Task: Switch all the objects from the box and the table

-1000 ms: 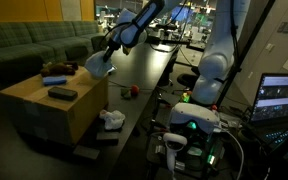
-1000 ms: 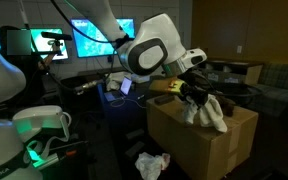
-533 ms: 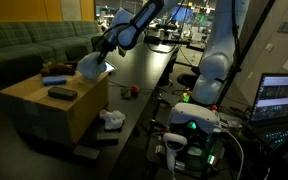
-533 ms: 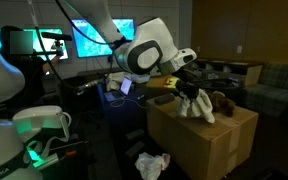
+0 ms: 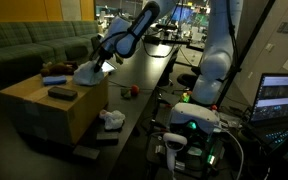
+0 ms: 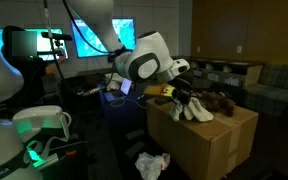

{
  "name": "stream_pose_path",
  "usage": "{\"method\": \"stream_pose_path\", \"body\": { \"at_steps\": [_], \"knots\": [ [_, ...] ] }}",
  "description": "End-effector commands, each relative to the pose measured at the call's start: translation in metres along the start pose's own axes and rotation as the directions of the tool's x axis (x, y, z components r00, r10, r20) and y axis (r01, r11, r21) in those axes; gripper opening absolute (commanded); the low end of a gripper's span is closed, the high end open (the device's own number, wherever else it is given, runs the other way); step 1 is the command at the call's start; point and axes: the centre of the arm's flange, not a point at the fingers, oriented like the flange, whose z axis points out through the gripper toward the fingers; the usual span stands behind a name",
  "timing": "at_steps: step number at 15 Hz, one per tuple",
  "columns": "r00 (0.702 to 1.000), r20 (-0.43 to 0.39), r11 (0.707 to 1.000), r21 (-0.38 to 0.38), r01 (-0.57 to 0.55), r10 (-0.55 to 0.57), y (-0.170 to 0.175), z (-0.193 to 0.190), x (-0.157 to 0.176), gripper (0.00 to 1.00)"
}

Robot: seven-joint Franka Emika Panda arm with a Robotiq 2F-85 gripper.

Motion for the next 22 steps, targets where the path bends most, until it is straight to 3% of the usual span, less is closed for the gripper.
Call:
{"method": "stream_pose_path", "body": {
  "at_steps": [1, 4, 7, 8, 9, 11, 17, 22],
  "knots": [
    [1.000, -0.020, 1.000, 0.011, 0.020, -0.020, -0.005, 0.015, 0.008, 0.08],
    [1.000, -0.015, 1.000, 0.021, 0.020, -0.019, -0.008, 0.020, 0.010, 0.08],
    [1.000, -0.026, 1.000, 0.020, 0.017, -0.017, -0.009, 0.018, 0.015, 0.19],
    [0.999, -0.031, 1.000, 0.019, 0.015, -0.014, -0.008, 0.017, 0.017, 0.15],
    [0.999, -0.034, 1.000, 0.016, 0.013, -0.012, -0.008, 0.016, 0.019, 0.44],
    [0.999, -0.040, 1.000, 0.008, 0.011, -0.011, -0.007, 0.013, 0.022, 0.51],
    [0.996, -0.089, 0.999, -0.048, -0.012, 0.007, 0.008, -0.005, 0.032, 0.97],
    [0.988, -0.150, 0.994, -0.093, -0.058, 0.044, 0.018, -0.026, 0.043, 1.00]
  ]
}}
